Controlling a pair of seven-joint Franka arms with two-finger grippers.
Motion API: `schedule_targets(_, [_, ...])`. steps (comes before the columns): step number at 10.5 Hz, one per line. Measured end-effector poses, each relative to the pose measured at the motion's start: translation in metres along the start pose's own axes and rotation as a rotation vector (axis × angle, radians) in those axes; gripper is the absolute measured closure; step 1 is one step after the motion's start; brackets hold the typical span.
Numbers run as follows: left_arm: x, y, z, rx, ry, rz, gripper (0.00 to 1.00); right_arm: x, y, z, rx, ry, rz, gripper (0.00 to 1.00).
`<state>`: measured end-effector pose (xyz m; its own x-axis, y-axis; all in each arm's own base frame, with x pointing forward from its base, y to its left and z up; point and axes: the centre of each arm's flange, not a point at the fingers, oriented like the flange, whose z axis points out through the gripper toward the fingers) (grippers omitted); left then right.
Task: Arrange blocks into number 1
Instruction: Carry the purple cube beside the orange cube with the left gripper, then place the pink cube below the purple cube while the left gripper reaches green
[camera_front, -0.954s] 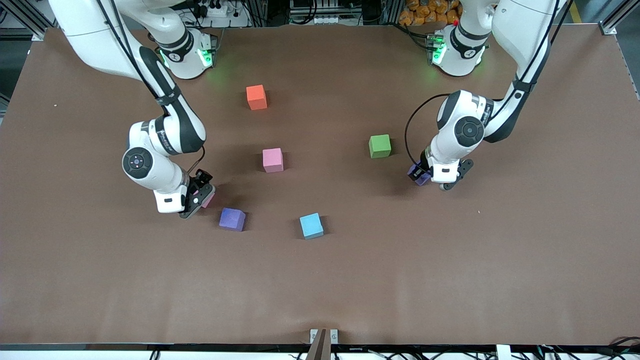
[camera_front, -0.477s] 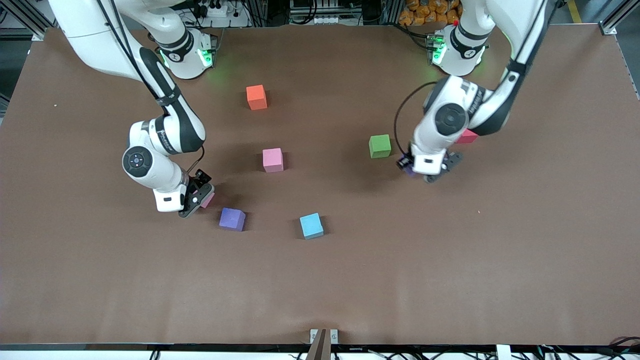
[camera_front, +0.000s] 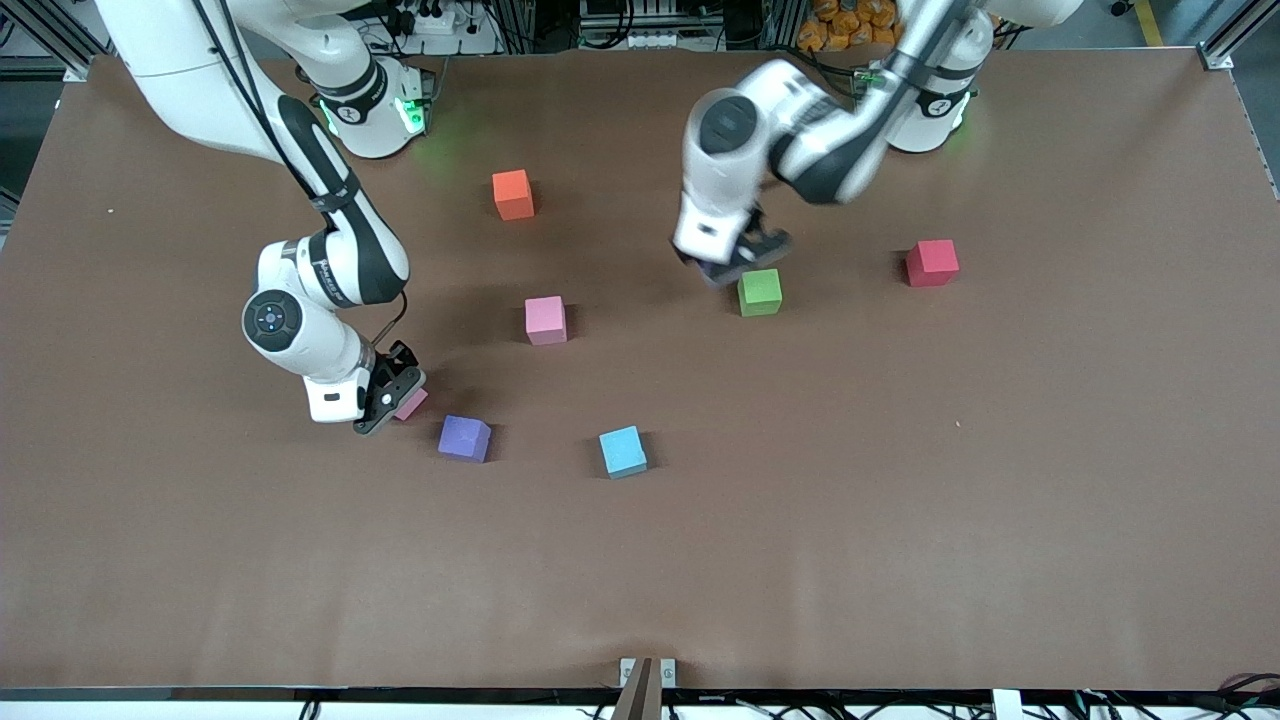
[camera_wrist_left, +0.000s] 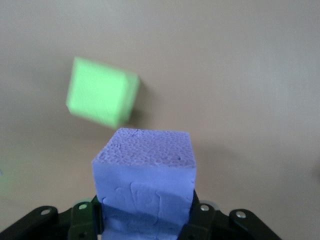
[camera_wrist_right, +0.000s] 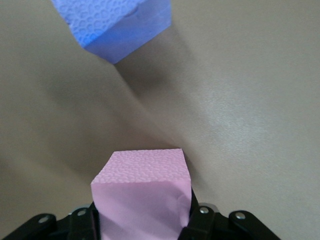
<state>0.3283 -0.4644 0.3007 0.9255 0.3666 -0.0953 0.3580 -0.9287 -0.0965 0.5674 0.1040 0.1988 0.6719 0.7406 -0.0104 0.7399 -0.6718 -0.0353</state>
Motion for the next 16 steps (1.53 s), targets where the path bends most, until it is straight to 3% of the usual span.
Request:
schedule_targets(2, [-0.081, 0.030, 0.013, 0.006, 0.001, 0.092, 0.41, -0.003, 0.013, -0.021, -0.025, 0.032, 0.107, 0.41])
schedule_targets(5, [-0.137, 0.064, 0.026, -0.047, 0.000, 0.206, 0.41, 0.004, 0.003, -0.089, -0.026, 0.066, 0.473, 0.41])
schedule_targets(7, [-0.164, 0.069, 0.054, -0.046, -0.017, 0.308, 0.41, 0.007, -0.023, -0.137, -0.007, 0.049, 0.731, 0.41])
schedule_targets(9, [-0.201, 0.066, 0.083, -0.009, -0.055, 0.368, 0.41, 0.004, -0.043, -0.166, 0.006, 0.013, 0.888, 0.41])
schedule_targets(12, [-0.234, 0.061, 0.094, 0.009, -0.073, 0.418, 0.41, 0.005, -0.080, -0.182, 0.009, -0.008, 1.022, 0.41])
schedule_targets(14, [-0.247, 0.057, 0.101, 0.021, -0.075, 0.439, 0.41, 0.008, -0.097, -0.180, 0.009, -0.014, 1.037, 0.41])
schedule_targets(16, [-0.249, 0.055, 0.102, 0.046, -0.076, 0.444, 0.16, 0.010, -0.102, -0.179, 0.009, -0.017, 1.030, 0.41])
